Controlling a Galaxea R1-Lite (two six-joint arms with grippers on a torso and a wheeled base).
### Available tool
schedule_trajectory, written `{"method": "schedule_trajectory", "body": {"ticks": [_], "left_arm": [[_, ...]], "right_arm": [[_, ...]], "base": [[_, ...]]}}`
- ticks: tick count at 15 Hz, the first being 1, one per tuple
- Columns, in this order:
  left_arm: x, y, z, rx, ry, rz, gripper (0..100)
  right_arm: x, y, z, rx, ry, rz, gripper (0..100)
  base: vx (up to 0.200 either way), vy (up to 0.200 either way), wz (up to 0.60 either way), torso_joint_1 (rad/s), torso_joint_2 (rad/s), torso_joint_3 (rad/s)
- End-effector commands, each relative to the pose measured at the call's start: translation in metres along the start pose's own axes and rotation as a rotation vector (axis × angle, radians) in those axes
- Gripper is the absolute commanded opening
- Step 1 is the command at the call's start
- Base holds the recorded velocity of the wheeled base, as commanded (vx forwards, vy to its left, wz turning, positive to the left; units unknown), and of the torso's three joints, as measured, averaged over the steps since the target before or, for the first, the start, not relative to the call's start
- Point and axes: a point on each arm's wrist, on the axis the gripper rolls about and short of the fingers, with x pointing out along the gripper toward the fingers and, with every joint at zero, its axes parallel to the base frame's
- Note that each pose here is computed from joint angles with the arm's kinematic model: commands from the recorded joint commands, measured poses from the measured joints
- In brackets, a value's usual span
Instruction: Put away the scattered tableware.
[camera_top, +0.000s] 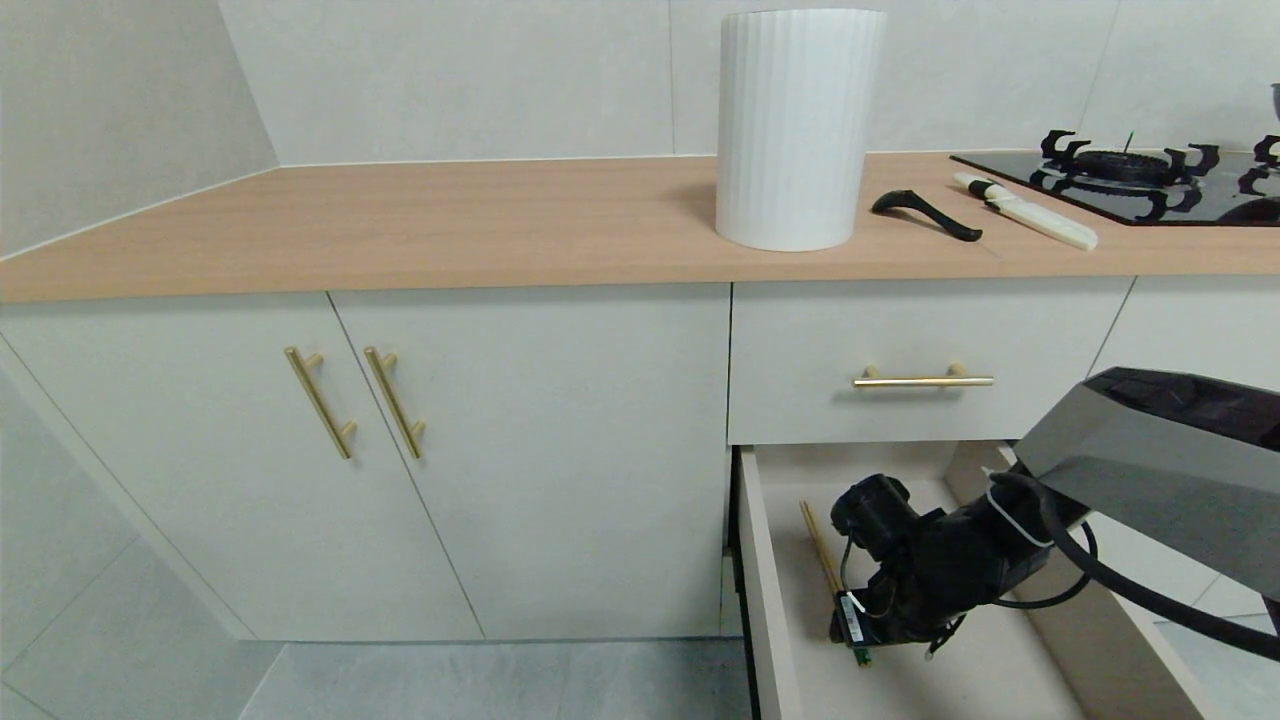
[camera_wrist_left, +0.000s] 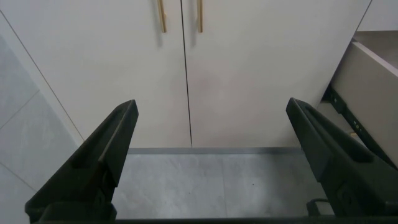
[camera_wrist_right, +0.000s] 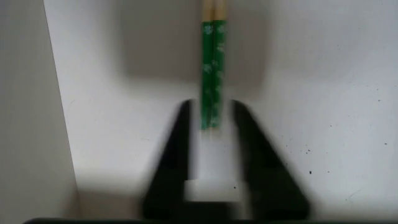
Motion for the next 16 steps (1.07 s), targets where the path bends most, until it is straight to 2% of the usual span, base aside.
{"method": "schedule_trajectory", "body": {"ticks": [1,4,7,10,16], "left_arm": [[0.0,0.0,0.0,0.0,0.0,0.0,100],[0.0,0.0,0.0,0.0,0.0,0.0,100],[0.0,0.0,0.0,0.0,0.0,0.0,100],[0.0,0.0,0.0,0.0,0.0,0.0,100],[0.0,0.0,0.0,0.0,0.0,0.0,100]], "right_arm": [[-0.002,0.0,0.001,0.001,-0.005,0.002,100],[-0.008,0.0,0.002,0.002,-0.018,0.007,100],[-0.038,-0.003,0.01,0.017,-0.085,0.029,100],[-0.111,-0.017,0.022,0.054,-0.266,0.082,100],[-0.215,-0.037,0.015,0.109,-0.56,0.115,100]], "base": [[0.0,0.0,0.0,0.0,0.0,0.0],[0.0,0.0,0.0,0.0,0.0,0.0],[0.0,0.0,0.0,0.0,0.0,0.0],[0.0,0.0,0.0,0.0,0.0,0.0],[0.0,0.0,0.0,0.0,0.0,0.0]]}}
